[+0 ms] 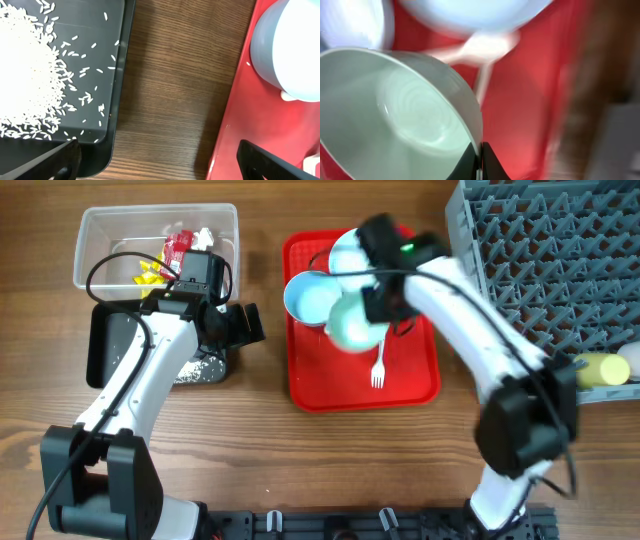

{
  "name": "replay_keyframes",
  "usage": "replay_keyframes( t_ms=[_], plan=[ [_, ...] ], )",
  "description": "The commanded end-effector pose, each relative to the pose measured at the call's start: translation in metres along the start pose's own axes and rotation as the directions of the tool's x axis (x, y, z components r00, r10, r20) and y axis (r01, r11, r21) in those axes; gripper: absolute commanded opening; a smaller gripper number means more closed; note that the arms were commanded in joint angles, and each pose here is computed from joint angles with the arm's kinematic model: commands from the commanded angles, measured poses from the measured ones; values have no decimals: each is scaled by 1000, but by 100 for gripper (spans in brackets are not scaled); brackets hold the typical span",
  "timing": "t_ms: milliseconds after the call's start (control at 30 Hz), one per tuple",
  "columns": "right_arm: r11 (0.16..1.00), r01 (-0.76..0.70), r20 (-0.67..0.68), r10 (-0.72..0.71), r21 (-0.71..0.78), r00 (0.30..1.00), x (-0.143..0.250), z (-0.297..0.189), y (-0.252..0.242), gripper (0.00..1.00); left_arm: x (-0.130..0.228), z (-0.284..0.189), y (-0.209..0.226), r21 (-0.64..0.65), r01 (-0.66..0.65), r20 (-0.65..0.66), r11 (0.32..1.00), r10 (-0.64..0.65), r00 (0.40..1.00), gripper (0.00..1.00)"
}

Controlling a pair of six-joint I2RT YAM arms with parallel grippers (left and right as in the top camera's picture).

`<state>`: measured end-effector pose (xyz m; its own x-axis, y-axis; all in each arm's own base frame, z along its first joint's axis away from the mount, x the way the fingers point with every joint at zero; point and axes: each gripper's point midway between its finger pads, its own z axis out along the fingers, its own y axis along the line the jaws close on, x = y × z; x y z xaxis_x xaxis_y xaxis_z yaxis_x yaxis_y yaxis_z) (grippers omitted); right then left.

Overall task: Sort waste into correct bins and load items into the dishwasher rack
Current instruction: 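Carry the green bowl into the grey rack and release it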

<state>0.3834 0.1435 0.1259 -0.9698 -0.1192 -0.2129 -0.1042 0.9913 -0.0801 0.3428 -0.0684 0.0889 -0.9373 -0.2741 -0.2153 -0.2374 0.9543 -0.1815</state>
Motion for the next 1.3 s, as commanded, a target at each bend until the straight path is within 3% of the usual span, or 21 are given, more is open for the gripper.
replay_keyframes(
  t_ms=[0, 67, 167, 300, 433, 733, 1267],
  plan=[
    [964, -170, 334, 94, 205, 938, -44, -100, -82, 4, 3, 2, -2, 9, 11, -11, 1000, -11, 1000, 100],
    [910, -275, 451, 114, 310, 885, -54, -130, -120, 4, 3, 2, -2, 9, 11, -11, 1000, -11, 1000, 100],
    [747, -486, 634, 113, 453, 765, -72, -176, -182, 4, 2, 2, -2, 8, 10, -9, 1000, -10, 1000, 100],
    [678, -515, 703, -3, 524, 711, -111, -198, -218, 4, 3, 2, -2, 8, 11, -10, 1000, -11, 1000, 100],
    [584, -453, 625, -122, 673, 771, -142, -176, -255, 4, 3, 2, -2, 8, 11, -10, 1000, -11, 1000, 100],
    [538, -299, 468, -209, 788, 859, -177, -83, -265, 4, 3, 2, -2, 8, 11, -10, 1000, -11, 1000, 100],
    [512, -282, 389, -111, 811, 915, -155, -13, -316, 4, 3, 2, -2, 8, 11, -10, 1000, -11, 1000, 100]
  ],
)
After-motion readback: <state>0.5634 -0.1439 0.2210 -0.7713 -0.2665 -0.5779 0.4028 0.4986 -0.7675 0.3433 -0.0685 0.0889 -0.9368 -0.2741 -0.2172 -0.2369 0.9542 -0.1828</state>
